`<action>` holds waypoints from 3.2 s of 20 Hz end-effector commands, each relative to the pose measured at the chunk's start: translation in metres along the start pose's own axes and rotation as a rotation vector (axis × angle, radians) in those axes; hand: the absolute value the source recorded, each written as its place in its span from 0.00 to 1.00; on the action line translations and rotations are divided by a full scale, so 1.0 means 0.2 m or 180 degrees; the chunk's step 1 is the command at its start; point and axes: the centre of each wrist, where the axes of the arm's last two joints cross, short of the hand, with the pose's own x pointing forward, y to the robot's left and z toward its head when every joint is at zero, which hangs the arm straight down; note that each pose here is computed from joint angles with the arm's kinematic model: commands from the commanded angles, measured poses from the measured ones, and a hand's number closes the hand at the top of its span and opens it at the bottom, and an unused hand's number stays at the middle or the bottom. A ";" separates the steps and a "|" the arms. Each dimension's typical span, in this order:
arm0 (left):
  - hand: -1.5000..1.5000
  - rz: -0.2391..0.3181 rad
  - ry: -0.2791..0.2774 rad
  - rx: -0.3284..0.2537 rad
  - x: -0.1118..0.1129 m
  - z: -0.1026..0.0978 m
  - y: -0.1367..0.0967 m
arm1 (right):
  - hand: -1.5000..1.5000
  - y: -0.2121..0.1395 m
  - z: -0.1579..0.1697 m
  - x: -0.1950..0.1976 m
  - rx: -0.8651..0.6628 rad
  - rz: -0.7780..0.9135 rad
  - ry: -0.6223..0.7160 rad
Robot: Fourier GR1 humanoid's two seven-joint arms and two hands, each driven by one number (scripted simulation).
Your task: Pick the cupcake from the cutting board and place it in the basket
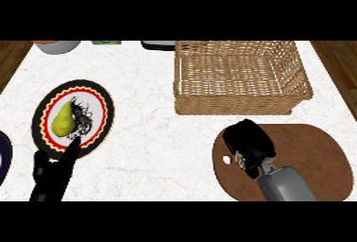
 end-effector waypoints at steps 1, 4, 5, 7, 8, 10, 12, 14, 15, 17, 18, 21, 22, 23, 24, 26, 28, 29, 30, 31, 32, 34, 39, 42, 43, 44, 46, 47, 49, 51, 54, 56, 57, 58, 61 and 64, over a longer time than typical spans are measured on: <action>0.50 0.0036 0.0141 -0.0120 -0.04 -0.01 -0.05 | 1.00 -0.06 -0.03 0.20 -0.0422 -0.0767 0.0487; 0.50 0.0062 0.0100 -0.0115 -0.01 -0.01 -0.05 | 1.00 -0.16 0.02 0.18 -0.1097 -0.1620 0.0453; 0.50 0.0048 0.0160 -0.0115 -0.03 -0.01 -0.03 | 1.00 -0.22 0.03 0.20 -0.1353 -0.1809 0.0456; 0.50 -0.0027 0.0096 -0.0127 0.00 -0.02 -0.03 | 1.00 -0.34 0.05 0.26 -0.1814 -0.2107 0.0470; 0.50 0.0013 0.0144 -0.0190 -0.01 -0.03 -0.05 | 1.00 -0.41 0.05 0.31 -0.1978 -0.2188 0.0501; 0.50 -0.0040 0.0117 -0.0188 0.00 -0.03 -0.07 | 1.00 -0.51 0.07 0.40 -0.2199 -0.2449 0.0578; 0.50 -0.0038 0.0114 -0.0207 0.03 -0.03 -0.10 | 1.00 -0.63 0.11 0.49 -0.2390 -0.2617 0.0632; 0.50 -0.0004 0.0148 -0.0174 -0.01 -0.04 -0.08 | 1.00 -0.74 0.11 0.57 -0.2449 -0.2639 0.0891; 0.50 0.0009 0.0171 -0.0210 -0.02 -0.05 -0.13 | 1.00 -0.82 0.10 0.59 -0.2663 -0.2577 0.1000; 0.50 -0.0032 0.0147 -0.0131 0.01 -0.05 -0.06 | 1.00 -0.99 0.12 0.65 -0.2773 -0.2598 0.1152; 0.50 -0.0009 0.0123 -0.0130 0.03 -0.06 -0.05 | 1.00 -1.08 0.12 0.66 -0.2820 -0.2596 0.1260; 0.50 0.0000 0.0130 -0.0146 -0.06 -0.02 -0.10 | 1.00 -1.28 0.09 0.68 -0.2964 -0.2654 0.1477; 0.50 -0.0025 0.0149 -0.0126 -0.01 -0.08 -0.06 | 1.00 -1.33 0.11 0.70 -0.2952 -0.2704 0.1414; 0.50 0.0034 0.0125 -0.0173 -0.08 -0.03 -0.17 | 1.00 -1.35 0.07 0.65 -0.2961 -0.2694 0.1509; 0.50 0.0048 0.0159 -0.0120 -0.02 -0.05 -0.02 | 1.00 -1.42 0.09 0.67 -0.2923 -0.2678 0.1529; 0.50 -0.0020 0.0112 -0.0113 -0.07 -0.04 -0.08 | 1.00 -1.41 -0.03 0.63 -0.2931 -0.2638 0.1665; 0.50 0.0065 0.0137 -0.0110 -0.01 -0.09 -0.06 | 1.00 -1.49 -0.02 0.63 -0.2896 -0.2614 0.1656; 0.50 -0.0008 0.0178 -0.0150 -0.10 -0.03 -0.08 | 1.00 -1.45 -0.07 0.56 -0.2790 -0.2626 0.1738; 0.50 0.0056 0.0168 -0.0090 -0.04 -0.08 -0.03 | 1.00 -1.52 -0.04 0.51 -0.2830 -0.2585 0.1741; 0.50 0.0027 0.0106 -0.0132 0.01 -0.05 -0.14 | 1.00 -1.52 -0.09 0.47 -0.2784 -0.2568 0.1707; 0.50 0.0020 0.0116 -0.0124 -0.07 -0.06 -0.14 | 1.00 -1.53 -0.11 0.46 -0.2785 -0.2558 0.1786; 0.50 0.0039 0.0145 -0.0097 -0.01 -0.08 -0.03 | 1.00 -1.45 -0.11 0.40 -0.2785 -0.2503 0.1802; 0.50 0.0032 0.0153 -0.0086 -0.04 -0.08 -0.10 | 1.00 -1.43 -0.27 0.18 -0.2777 -0.2490 0.1844; 0.50 -0.0010 0.0145 -0.0125 -0.05 -0.04 0.01 | 1.00 -1.41 -0.24 0.09 -0.2725 -0.2619 0.1773; 0.50 0.0012 0.0080 -0.0172 0.00 -0.07 -0.05 | 1.00 -1.30 -0.37 0.06 -0.2687 -0.2598 0.1865; 0.50 -0.0036 0.0140 -0.0140 -0.04 -0.07 -0.08 | 1.00 -1.29 -0.39 0.07 -0.2723 -0.2749 0.1851; 0.50 0.0025 0.0114 -0.0128 0.03 -0.04 0.01 | 1.00 -1.28 -0.36 -0.04 -0.2754 -0.2936 0.1913; 0.50 0.0037 0.0089 -0.0119 -0.03 -0.08 -0.08 | 1.00 -1.27 -0.36 -0.02 -0.2824 -0.3270 0.1787; 0.50 0.0016 0.0085 -0.0093 -0.04 -0.07 -0.03 | 1.00 -1.20 -0.43 0.00 -0.2786 -0.3277 0.1793; 0.50 0.0027 0.0132 -0.0078 -0.05 -0.10 -0.06 | 1.00 -1.12 -0.45 -0.06 -0.2831 -0.3273 0.1830; 0.50 0.0003 0.0134 -0.0139 -0.06 -0.09 0.00 | 1.00 -1.04 -0.46 -0.19 -0.2817 -0.3324 0.1777; 0.50 0.0051 0.0168 -0.0101 0.06 -0.09 -0.09 | 1.00 -1.06 -0.43 -0.20 -0.2740 -0.3270 0.1793; 0.50 0.0034 0.0134 -0.0125 0.02 -0.06 -0.07 | 1.00 -1.01 -0.44 -0.23 -0.2781 -0.3275 0.1776; 0.50 0.0000 0.0154 -0.0137 0.01 -0.06 -0.01 | 1.00 -1.06 -0.44 -0.25 -0.2819 -0.3247 0.1782; 0.50 0.0023 0.0083 -0.0131 -0.04 -0.10 -0.01 | 1.00 -0.93 -0.43 -0.39 -0.2815 -0.2594 0.2513; 0.50 0.0050 0.0156 -0.0147 -0.08 -0.06 -0.08 | 1.00 -0.93 -0.45 -0.37 -0.2460 -0.2386 0.2329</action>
